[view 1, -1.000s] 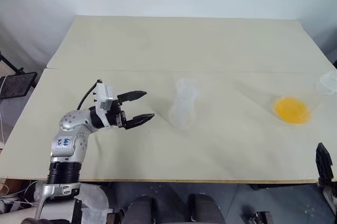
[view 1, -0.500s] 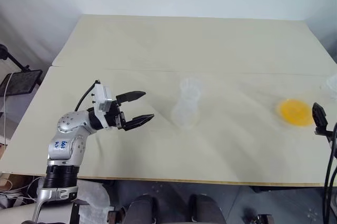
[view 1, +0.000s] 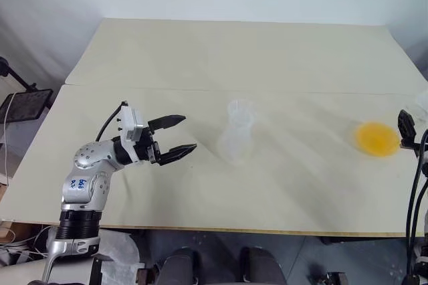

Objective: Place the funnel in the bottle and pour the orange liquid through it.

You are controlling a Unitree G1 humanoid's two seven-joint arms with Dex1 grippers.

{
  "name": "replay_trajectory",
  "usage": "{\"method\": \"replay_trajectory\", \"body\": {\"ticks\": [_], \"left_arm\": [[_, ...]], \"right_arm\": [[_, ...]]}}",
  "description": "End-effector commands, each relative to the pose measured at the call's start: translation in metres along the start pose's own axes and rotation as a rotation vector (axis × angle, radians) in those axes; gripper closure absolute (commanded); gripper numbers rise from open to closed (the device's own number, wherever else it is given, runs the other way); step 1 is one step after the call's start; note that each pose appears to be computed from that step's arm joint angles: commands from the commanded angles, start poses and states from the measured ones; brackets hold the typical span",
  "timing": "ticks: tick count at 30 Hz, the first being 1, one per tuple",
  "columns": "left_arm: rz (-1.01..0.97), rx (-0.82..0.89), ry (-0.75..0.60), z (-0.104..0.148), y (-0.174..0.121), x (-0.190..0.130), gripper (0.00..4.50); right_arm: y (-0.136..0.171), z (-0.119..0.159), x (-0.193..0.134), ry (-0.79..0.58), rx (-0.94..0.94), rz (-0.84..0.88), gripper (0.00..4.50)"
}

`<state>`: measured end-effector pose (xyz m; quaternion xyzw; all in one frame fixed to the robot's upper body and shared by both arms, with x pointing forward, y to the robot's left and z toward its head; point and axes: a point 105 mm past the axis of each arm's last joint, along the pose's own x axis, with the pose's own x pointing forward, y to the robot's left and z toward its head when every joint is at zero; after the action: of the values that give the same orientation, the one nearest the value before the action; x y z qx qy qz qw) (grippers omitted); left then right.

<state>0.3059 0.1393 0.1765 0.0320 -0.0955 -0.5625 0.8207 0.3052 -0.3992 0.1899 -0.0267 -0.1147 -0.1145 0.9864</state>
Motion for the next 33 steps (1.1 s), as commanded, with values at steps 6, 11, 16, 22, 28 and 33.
{"method": "replay_trajectory", "body": {"ticks": [6, 11, 16, 22, 28, 33], "left_arm": [[-0.027, 0.045, -0.036, 0.012, -0.003, 0.006, 0.06], [-0.027, 0.049, -0.041, 0.013, -0.003, 0.007, 0.06], [-0.024, 0.053, -0.045, 0.012, -0.002, 0.009, 0.0], [-0.021, 0.055, -0.05, 0.012, -0.001, 0.01, 0.0], [-0.016, 0.055, -0.051, 0.012, 0.002, 0.009, 0.0], [-0.006, 0.043, -0.058, 0.011, 0.004, 0.009, 0.0]], "right_arm": [[0.001, 0.025, 0.009, -0.086, 0.01, 0.015, 0.0], [0.005, 0.024, 0.011, -0.091, 0.007, 0.022, 0.0], [0.004, 0.025, 0.011, -0.108, 0.009, 0.019, 1.32], [0.014, 0.033, 0.012, -0.137, 0.011, 0.06, 1.77], [0.084, 0.067, 0.016, -0.182, -0.135, 0.287, 1.77], [0.147, 0.085, 0.007, -0.191, -0.409, 0.447, 1.77]]}}
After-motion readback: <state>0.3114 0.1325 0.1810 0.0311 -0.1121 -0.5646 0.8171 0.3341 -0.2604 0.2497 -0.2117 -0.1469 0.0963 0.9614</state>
